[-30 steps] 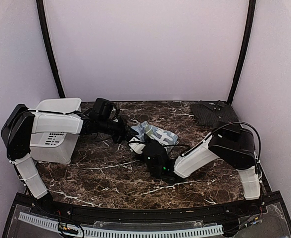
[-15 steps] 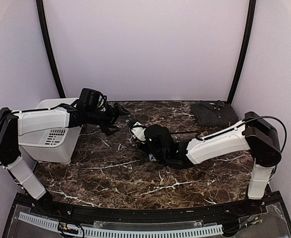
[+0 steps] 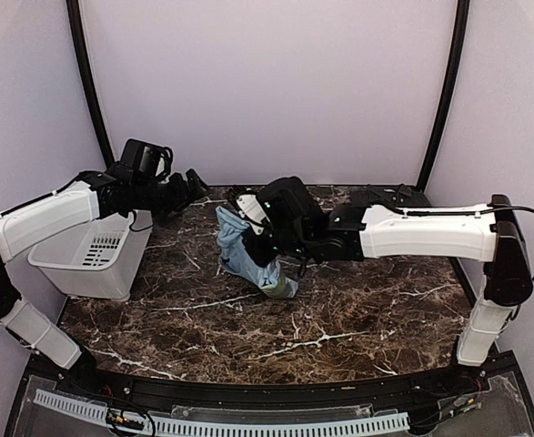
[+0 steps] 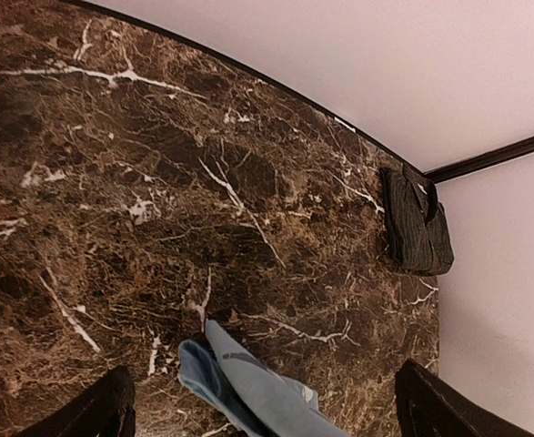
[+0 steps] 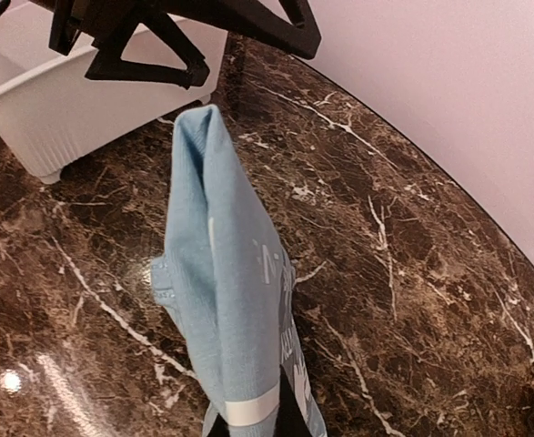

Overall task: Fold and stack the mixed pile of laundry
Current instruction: Turn over the square-folded T-shirt at the center of the board.

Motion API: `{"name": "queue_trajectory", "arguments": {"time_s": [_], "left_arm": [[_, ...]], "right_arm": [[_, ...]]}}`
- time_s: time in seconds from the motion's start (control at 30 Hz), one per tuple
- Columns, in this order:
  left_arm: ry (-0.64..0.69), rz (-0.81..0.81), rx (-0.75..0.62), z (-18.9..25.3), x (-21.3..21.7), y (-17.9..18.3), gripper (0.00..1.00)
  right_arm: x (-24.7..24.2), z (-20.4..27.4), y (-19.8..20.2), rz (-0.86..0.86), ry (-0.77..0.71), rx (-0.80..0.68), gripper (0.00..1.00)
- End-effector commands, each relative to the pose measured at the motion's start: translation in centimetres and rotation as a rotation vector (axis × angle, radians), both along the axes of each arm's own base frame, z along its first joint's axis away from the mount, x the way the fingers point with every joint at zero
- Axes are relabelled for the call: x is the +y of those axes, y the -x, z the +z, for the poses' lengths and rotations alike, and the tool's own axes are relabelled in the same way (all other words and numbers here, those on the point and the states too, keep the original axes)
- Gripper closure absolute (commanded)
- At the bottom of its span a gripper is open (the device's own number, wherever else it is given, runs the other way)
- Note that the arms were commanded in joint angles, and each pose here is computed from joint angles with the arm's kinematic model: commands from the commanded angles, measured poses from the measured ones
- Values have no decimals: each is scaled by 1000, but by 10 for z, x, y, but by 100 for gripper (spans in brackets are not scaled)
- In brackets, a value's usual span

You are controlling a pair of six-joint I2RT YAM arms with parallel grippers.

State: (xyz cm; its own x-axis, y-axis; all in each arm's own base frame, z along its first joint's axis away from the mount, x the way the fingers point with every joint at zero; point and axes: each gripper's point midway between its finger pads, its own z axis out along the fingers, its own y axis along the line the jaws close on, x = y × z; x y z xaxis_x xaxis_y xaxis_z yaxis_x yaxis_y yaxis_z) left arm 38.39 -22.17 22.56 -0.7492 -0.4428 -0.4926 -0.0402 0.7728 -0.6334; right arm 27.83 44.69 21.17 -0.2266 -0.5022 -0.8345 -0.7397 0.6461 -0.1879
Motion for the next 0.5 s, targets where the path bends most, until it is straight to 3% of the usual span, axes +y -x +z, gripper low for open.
{"name": "queue_trajectory", "arguments": {"time_s": [0.0, 0.13, 0.27, 0.47], "left_arm": [[-147, 69, -118, 40, 36, 4, 1], [-185, 113, -130, 51, 55, 7, 1], [-198, 150, -145, 58, 70, 8, 1], [-215, 167, -136, 60, 80, 9, 1]], "right_arm": [[19, 61, 22, 54, -209, 164, 100], [33, 83, 30, 64, -326, 274, 100], [54, 105, 38, 126, -540, 454, 100], [48, 56, -1, 54, -790, 766, 100]]}}
